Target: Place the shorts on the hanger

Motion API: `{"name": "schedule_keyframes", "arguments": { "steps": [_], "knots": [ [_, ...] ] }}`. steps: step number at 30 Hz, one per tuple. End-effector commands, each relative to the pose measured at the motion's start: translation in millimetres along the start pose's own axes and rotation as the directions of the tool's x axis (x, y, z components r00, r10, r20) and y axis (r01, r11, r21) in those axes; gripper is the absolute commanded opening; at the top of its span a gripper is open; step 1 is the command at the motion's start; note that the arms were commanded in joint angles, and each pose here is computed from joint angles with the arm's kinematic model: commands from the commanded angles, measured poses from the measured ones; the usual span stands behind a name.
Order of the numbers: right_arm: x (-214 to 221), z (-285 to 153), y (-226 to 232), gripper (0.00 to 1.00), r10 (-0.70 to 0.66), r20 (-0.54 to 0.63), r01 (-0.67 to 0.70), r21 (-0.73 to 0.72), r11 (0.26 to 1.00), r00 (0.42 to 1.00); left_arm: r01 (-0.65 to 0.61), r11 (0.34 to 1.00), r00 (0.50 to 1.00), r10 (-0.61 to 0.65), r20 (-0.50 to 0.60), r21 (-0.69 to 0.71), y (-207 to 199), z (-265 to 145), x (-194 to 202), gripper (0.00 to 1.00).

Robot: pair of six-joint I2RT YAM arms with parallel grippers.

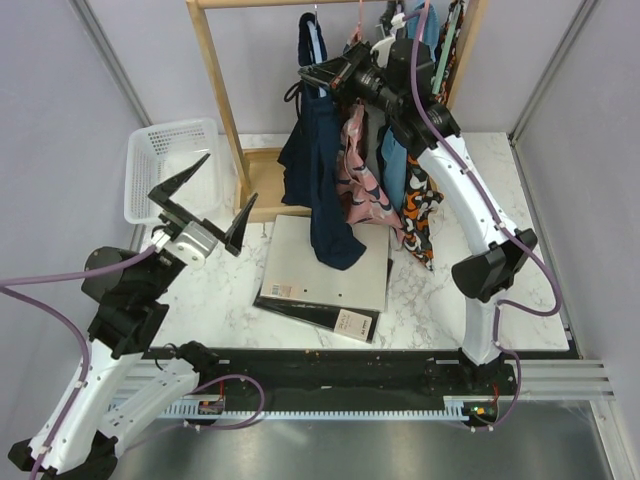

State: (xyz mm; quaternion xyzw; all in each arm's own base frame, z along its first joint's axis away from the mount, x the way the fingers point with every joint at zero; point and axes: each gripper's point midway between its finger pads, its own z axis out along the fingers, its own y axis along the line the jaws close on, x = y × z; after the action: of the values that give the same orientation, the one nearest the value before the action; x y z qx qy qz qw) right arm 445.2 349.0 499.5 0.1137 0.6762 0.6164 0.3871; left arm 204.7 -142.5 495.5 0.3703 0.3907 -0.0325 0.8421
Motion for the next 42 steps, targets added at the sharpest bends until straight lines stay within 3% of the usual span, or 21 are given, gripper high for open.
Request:
{"name": "schedule_keyframes", "arguments": {
  "steps": [1,7,18,35,37,38,39,41,42],
  "knots": [
    [-30.8,-19.1,94.9,0.00,-0.038,0.161,0.083,-0.284,0.955,0.986,0.037,0.999,0.999,-0.037,-0.018,0.020,-10.5,-4.2,9.3,0.99],
    [-15.4,-38.6,125.0,0.00,-0.076,0.206,0.144,-0.339,0.930,0.976,0.026,0.999,0.999,-0.026,-0.020,0.038,-16.2,-5.3,13.4,0.99],
    [-44.4,-14.6,106.7,0.00,-0.037,0.349,0.143,-0.283,0.948,0.936,0.040,0.998,0.999,-0.039,-0.006,0.055,-20.2,-6.2,10.7,0.99],
    [-39.6,21.6,47.9,0.02,0.064,0.319,0.003,-0.207,0.978,0.945,0.045,0.999,0.997,-0.044,-0.062,0.028,-21.2,-11.3,27.0,0.99],
    [-37.4,18.1,52.1,0.26,0.052,0.317,0.017,-0.212,0.977,0.947,0.090,0.996,0.992,-0.089,-0.089,0.001,-16.3,-8.2,29.1,0.99],
    [-33.6,19.2,46.7,0.41,0.043,0.308,0.020,-0.199,0.980,0.950,0.134,0.991,0.978,-0.129,-0.162,0.020,-25.2,-6.7,45.8,0.99],
    [-33.3,12.1,55.2,0.63,0.036,0.309,0.031,-0.208,0.978,0.950,0.189,0.982,0.966,-0.187,-0.176,-0.001,-22.7,-4.3,44.7,0.99],
    [-27.4,8.2,50.2,0.79,0.010,0.297,0.049,-0.189,0.981,0.955,0.241,0.970,0.944,-0.244,-0.221,-0.040,-21.7,-4.1,53.7,0.99],
    [-27.9,-3.4,62.9,0.98,-0.002,0.303,0.066,-0.202,0.977,0.953,0.279,0.960,0.930,-0.280,-0.237,-0.039,-26.4,-4.0,57.2,0.99]
  ]
}}
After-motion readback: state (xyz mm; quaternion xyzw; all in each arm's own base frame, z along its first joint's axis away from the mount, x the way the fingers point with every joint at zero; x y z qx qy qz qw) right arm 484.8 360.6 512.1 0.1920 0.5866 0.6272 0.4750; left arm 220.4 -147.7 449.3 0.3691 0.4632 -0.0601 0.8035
